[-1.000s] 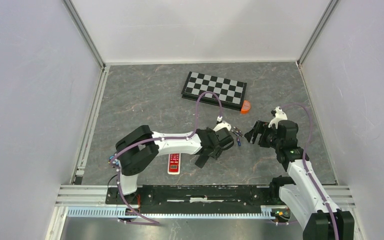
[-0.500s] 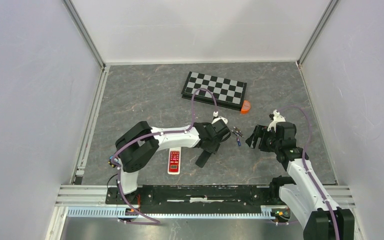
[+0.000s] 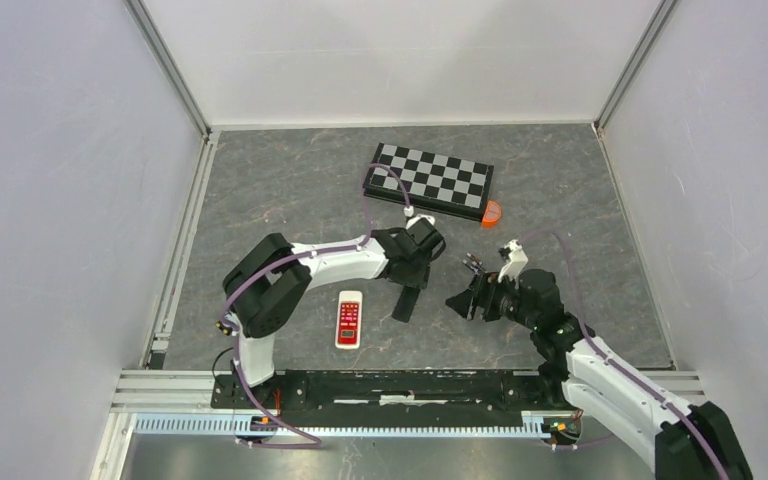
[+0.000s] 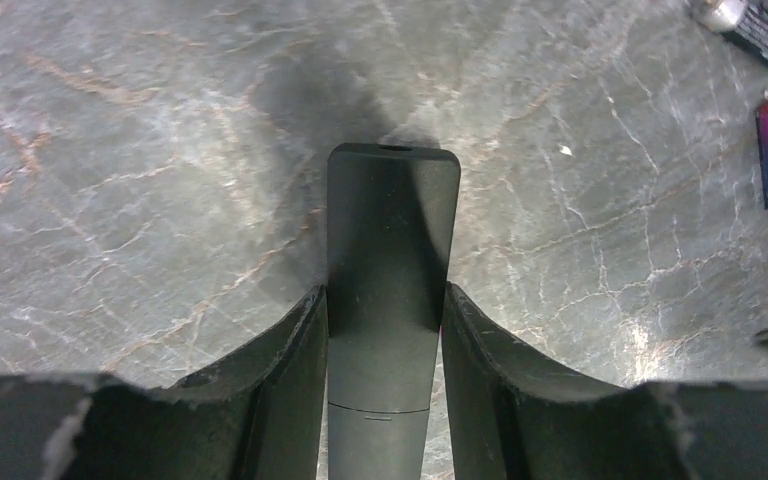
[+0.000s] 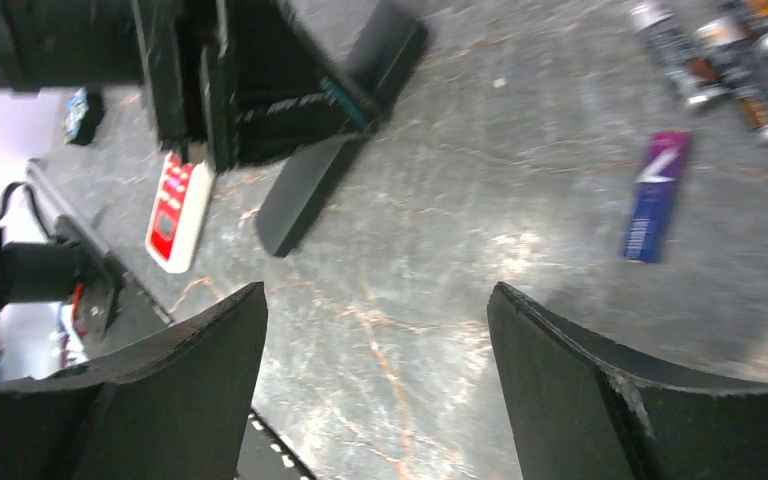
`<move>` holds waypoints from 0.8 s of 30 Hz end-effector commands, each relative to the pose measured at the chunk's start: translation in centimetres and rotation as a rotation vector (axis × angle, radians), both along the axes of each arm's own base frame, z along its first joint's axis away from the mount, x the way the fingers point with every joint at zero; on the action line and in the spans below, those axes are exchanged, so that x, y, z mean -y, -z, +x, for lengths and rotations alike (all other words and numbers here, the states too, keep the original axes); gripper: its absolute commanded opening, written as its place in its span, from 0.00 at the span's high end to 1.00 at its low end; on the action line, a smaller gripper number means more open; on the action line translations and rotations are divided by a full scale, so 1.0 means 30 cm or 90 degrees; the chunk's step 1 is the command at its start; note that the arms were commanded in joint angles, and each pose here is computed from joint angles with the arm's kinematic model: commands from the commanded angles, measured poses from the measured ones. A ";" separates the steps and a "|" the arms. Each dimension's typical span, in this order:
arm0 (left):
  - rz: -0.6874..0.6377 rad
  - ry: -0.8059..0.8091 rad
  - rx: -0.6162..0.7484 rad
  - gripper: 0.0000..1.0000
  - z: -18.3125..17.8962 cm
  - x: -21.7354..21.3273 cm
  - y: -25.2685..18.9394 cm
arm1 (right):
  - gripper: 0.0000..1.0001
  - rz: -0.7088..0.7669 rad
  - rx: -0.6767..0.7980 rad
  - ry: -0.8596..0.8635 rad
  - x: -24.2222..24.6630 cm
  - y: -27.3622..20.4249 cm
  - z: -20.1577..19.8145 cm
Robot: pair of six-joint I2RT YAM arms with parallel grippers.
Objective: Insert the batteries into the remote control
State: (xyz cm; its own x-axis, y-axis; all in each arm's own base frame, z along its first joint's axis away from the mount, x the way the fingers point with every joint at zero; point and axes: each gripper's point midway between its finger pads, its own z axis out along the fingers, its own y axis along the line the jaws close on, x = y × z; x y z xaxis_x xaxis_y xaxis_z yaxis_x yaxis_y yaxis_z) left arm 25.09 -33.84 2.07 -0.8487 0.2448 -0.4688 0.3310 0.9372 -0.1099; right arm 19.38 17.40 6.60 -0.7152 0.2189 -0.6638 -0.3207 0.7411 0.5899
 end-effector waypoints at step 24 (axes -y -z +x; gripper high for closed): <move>-0.325 -0.129 -0.089 0.67 -0.050 0.048 -0.167 | 0.44 0.141 -0.061 -0.044 -0.412 -0.025 -0.043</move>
